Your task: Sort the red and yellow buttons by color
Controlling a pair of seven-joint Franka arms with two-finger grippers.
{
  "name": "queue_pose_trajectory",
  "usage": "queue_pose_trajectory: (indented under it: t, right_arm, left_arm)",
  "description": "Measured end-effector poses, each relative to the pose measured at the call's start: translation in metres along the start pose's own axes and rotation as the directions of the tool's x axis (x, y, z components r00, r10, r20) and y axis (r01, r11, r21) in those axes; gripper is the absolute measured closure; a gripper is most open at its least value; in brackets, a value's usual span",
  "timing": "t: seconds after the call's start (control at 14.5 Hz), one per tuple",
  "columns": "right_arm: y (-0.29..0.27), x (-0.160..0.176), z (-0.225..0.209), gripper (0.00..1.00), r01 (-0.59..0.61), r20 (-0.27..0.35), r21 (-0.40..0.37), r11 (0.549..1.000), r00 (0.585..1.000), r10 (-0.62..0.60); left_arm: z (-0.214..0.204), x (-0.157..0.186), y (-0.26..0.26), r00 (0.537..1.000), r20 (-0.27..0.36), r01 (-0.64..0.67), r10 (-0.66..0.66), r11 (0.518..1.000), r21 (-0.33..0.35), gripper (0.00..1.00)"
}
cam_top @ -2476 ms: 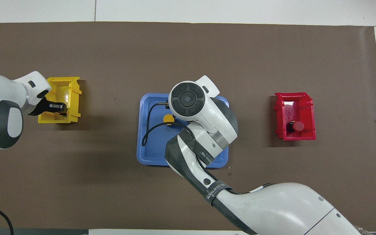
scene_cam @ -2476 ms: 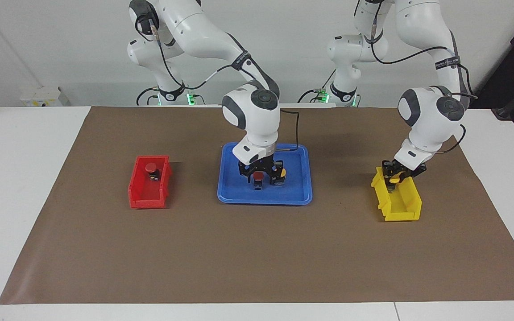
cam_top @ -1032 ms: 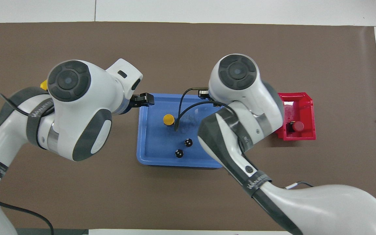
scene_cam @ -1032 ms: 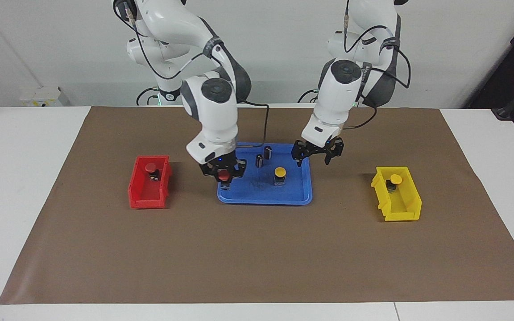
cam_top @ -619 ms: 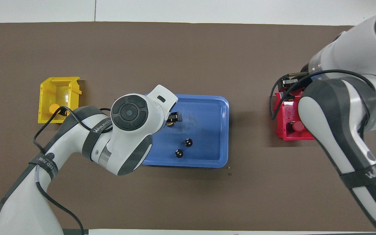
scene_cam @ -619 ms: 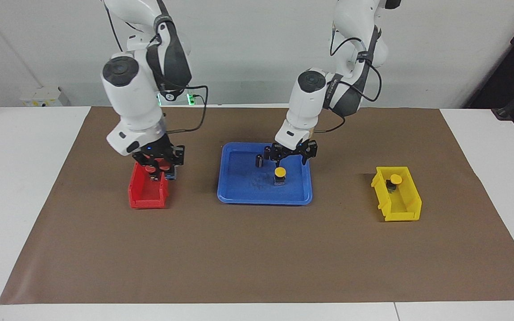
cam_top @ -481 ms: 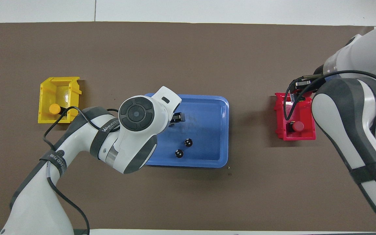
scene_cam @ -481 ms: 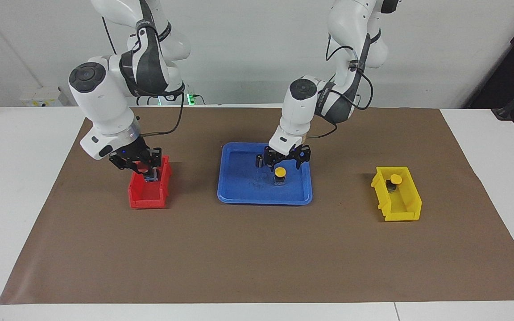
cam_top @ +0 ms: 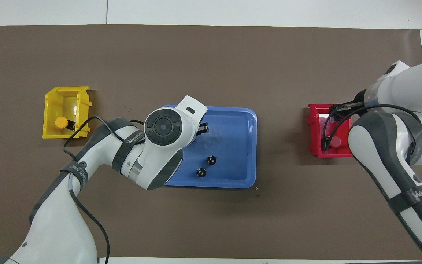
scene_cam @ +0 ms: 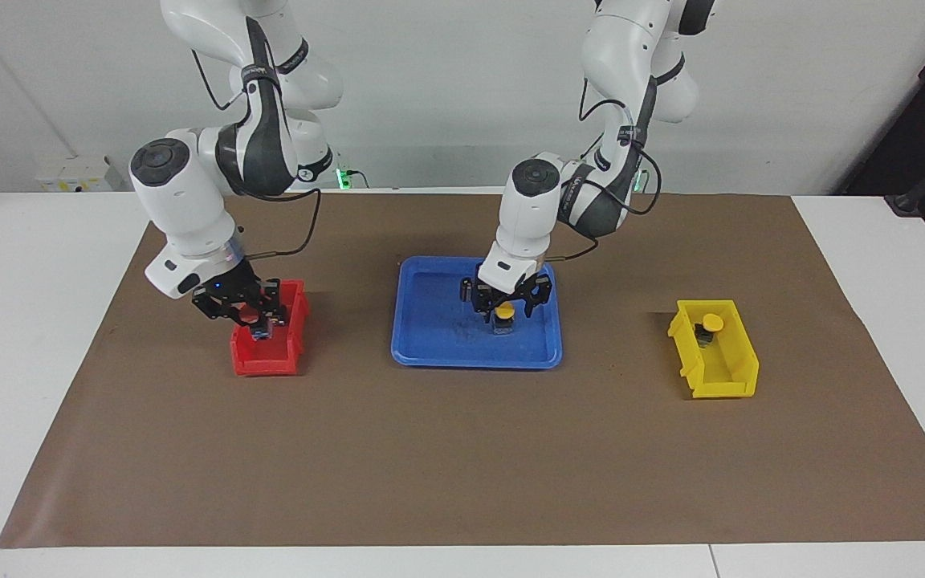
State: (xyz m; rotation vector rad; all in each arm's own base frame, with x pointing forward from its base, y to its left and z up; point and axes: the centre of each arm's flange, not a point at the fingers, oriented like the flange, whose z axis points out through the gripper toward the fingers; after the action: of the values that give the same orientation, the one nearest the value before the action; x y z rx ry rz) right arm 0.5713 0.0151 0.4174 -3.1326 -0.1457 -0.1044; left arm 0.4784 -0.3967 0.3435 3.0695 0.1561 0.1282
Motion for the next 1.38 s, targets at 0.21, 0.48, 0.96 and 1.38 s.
queue_pose_trajectory:
  t: [0.21, 0.48, 0.96, 1.38]
  right_arm:
    - [-0.001, -0.008, 0.018, 0.63, 0.001, -0.029, -0.002, 1.0, 1.0, -0.001]
    - [0.001, -0.018, 0.04, 0.63, -0.005, -0.052, -0.004, 1.0, 0.999, 0.005]
    - [0.003, -0.027, 0.075, 0.63, -0.008, -0.052, 0.0, 1.0, 0.999, 0.008]
    - [0.003, -0.026, 0.08, 0.43, -0.009, -0.045, 0.002, 1.0, 0.999, 0.009]
  left_arm:
    - [-0.013, 0.004, 0.006, 1.0, 0.013, 0.007, -0.008, 1.0, 0.016, 0.63]
    - [-0.084, 0.051, -0.017, 0.999, 0.045, 0.001, -0.004, 0.997, 0.074, 0.63]
    - [-0.156, 0.182, -0.264, 0.991, 0.013, -0.137, 0.137, 0.988, 0.077, 0.63]
    - [-0.111, 0.205, -0.312, 0.976, -0.042, -0.208, 0.212, 0.975, 0.084, 0.63]
